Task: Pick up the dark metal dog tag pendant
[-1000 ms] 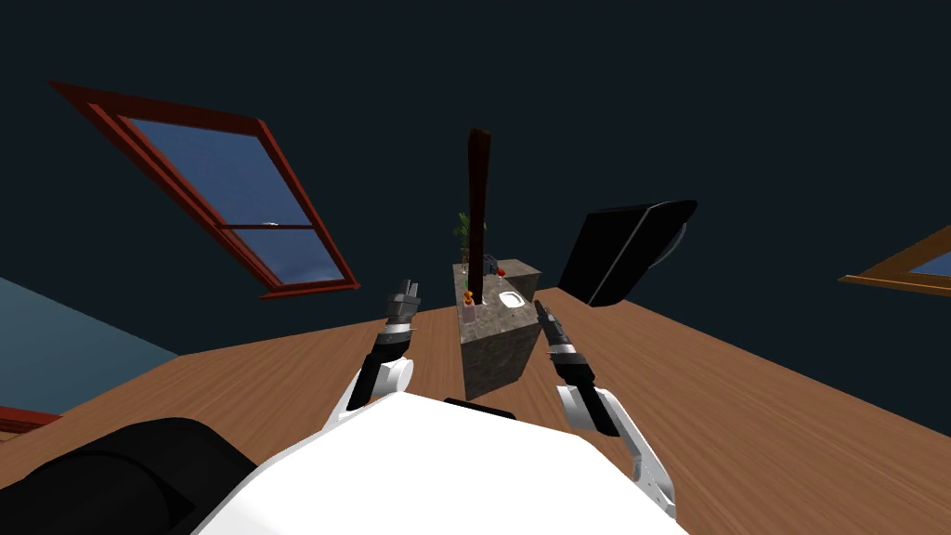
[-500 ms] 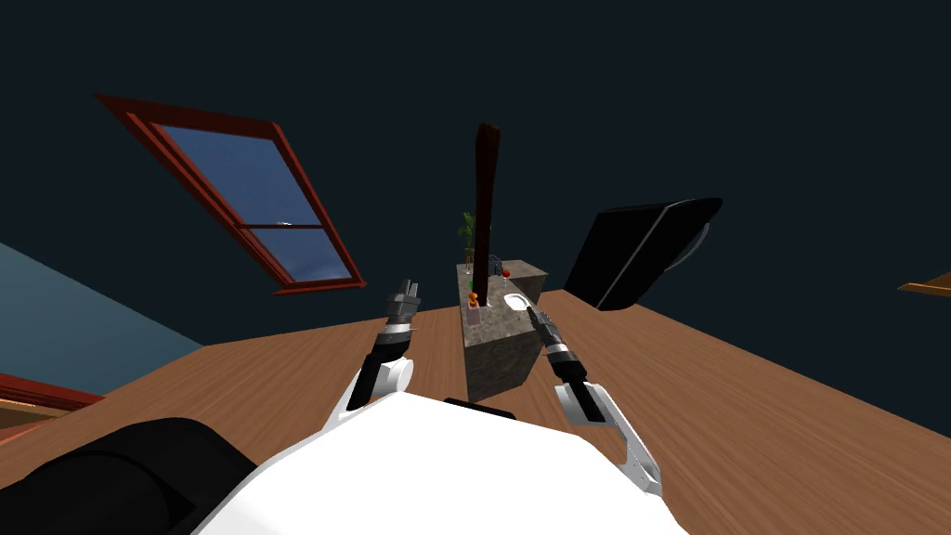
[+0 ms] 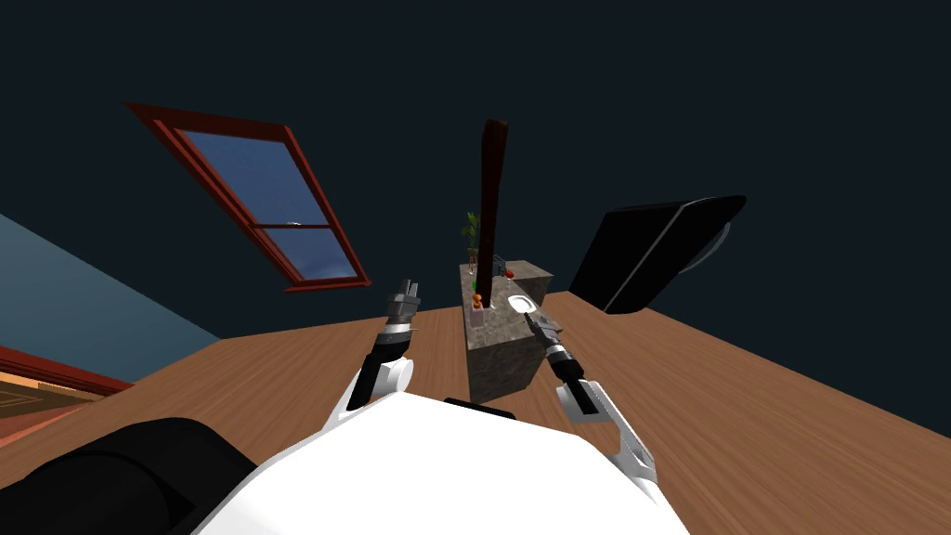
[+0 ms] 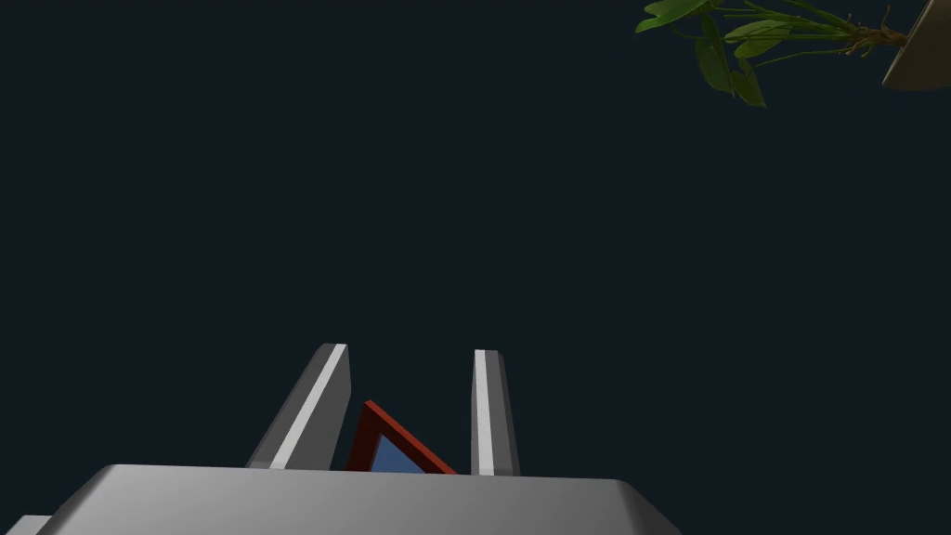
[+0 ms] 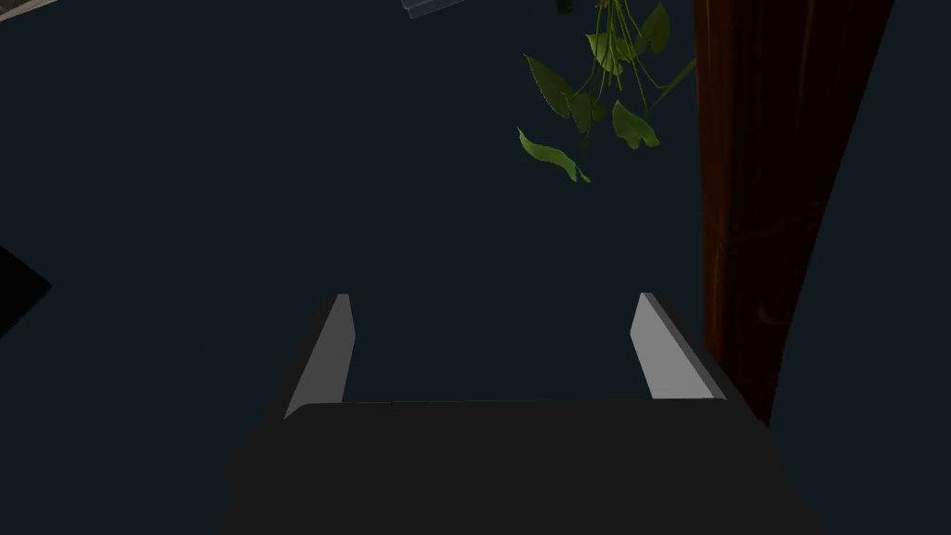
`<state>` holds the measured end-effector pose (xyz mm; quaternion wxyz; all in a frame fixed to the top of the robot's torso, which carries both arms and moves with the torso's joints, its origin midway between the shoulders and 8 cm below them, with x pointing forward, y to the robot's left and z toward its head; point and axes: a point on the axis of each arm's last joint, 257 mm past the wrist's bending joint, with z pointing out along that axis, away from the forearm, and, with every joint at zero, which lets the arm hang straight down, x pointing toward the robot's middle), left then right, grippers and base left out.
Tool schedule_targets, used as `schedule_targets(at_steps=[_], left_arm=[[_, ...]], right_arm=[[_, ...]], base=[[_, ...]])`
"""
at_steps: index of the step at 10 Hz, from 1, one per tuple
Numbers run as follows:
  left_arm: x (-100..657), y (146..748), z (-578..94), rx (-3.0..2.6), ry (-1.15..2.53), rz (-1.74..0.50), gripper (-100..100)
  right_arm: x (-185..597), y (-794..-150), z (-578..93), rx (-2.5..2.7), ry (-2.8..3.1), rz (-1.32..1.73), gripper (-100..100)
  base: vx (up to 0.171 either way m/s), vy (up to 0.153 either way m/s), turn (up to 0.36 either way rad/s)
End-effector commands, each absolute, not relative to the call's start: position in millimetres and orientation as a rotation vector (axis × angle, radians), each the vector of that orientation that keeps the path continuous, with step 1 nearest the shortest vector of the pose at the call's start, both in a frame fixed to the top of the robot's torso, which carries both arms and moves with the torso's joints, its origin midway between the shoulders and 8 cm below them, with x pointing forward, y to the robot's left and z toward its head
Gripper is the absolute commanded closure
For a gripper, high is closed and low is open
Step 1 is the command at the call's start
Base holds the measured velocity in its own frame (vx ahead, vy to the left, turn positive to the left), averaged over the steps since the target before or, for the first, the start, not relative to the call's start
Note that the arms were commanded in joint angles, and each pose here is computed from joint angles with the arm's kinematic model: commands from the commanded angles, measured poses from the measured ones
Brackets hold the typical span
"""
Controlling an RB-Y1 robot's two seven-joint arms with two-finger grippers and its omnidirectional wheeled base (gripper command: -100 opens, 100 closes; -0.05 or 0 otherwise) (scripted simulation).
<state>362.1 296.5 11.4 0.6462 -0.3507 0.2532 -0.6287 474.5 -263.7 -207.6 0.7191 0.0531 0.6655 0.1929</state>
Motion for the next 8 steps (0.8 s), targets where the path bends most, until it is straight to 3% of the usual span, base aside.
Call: schedule_targets(at_steps=[1, 8], left_arm=[[362, 297, 11, -0.798, 0.576, -1.43, 0], [362, 297, 11, -0.798, 0.576, -1.43, 0]], right_arm=[[479, -268, -226, 0.051, 1.517, 0.351, -100], [489, -305, -290, -0.2, 1.669, 0.067, -100]], base=[[0.028, 0.021, 0.076], [0.013, 0.007, 0.04]])
